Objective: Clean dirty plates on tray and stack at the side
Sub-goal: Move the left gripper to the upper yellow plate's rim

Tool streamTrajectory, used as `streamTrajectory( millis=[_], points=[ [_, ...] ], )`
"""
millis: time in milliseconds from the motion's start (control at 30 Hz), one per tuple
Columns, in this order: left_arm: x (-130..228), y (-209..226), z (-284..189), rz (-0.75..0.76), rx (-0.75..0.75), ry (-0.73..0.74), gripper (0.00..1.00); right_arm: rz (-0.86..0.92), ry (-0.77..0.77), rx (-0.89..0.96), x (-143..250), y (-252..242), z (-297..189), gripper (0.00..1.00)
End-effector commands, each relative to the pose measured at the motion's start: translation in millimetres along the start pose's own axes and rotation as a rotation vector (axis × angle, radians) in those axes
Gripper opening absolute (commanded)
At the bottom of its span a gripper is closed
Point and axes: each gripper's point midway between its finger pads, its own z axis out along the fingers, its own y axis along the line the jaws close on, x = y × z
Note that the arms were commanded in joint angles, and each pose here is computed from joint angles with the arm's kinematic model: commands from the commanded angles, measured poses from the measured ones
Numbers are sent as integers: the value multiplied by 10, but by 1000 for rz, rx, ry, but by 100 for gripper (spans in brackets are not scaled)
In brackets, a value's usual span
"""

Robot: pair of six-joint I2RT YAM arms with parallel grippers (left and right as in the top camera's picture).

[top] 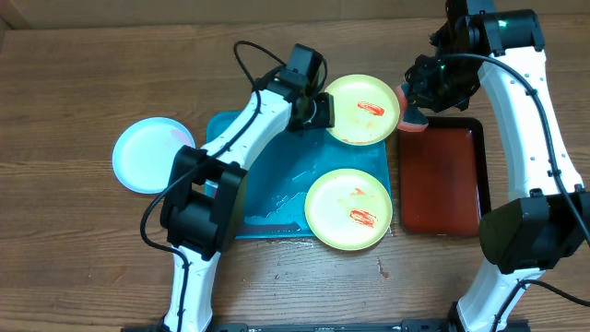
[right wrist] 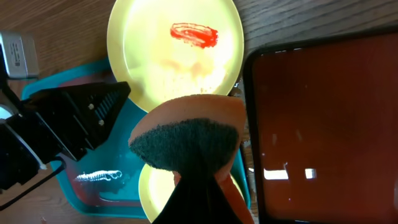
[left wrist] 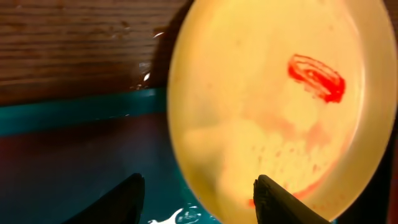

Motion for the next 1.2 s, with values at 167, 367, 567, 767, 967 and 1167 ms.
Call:
streamTrajectory(
  millis=[167, 367, 567, 767, 967, 1167],
  points=[
    [-19, -227, 39, 36, 54, 6, 57, -11, -42, -9, -27, 24, -144, 4],
    [9, -186, 64, 72, 36, 15, 50, -11, -39, -8, -19, 22, -144, 4],
    [107, -86, 211, 77, -13, 44, 49, -11, -39, -8, -19, 22, -144, 4],
    [143, -22, 276, 75, -31, 59, 41, -11, -39, -8, -20, 22, -144, 4],
    [114, 45, 283, 80, -69, 42, 29, -11, -37, -7, -15, 20, -143, 4],
    [115, 69, 287, 83, -81, 40, 29, -10, -34, -6, -9, 18, -143, 4]
  ],
)
